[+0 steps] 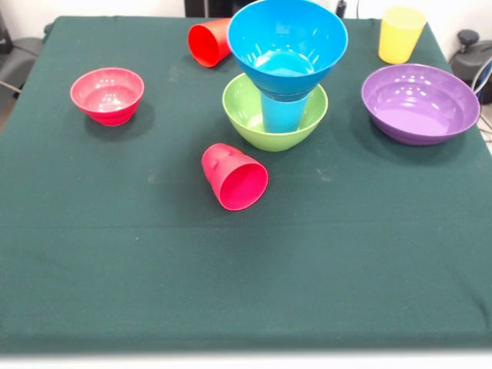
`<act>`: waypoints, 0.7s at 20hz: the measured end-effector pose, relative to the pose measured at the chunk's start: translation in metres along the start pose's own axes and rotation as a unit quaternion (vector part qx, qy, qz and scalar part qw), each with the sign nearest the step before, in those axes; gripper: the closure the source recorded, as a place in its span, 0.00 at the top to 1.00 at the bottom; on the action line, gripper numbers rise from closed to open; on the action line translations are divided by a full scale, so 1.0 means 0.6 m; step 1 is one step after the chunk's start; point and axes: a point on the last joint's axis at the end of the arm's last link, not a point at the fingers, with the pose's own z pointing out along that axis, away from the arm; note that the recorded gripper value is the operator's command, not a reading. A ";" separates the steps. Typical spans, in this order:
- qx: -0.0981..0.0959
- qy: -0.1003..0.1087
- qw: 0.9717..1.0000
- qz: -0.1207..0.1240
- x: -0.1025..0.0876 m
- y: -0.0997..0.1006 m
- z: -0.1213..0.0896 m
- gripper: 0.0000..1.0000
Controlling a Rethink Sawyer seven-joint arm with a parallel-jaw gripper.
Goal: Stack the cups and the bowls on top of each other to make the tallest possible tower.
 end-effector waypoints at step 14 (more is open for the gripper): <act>-0.011 0.002 1.000 0.015 -0.005 0.009 -0.007 0.00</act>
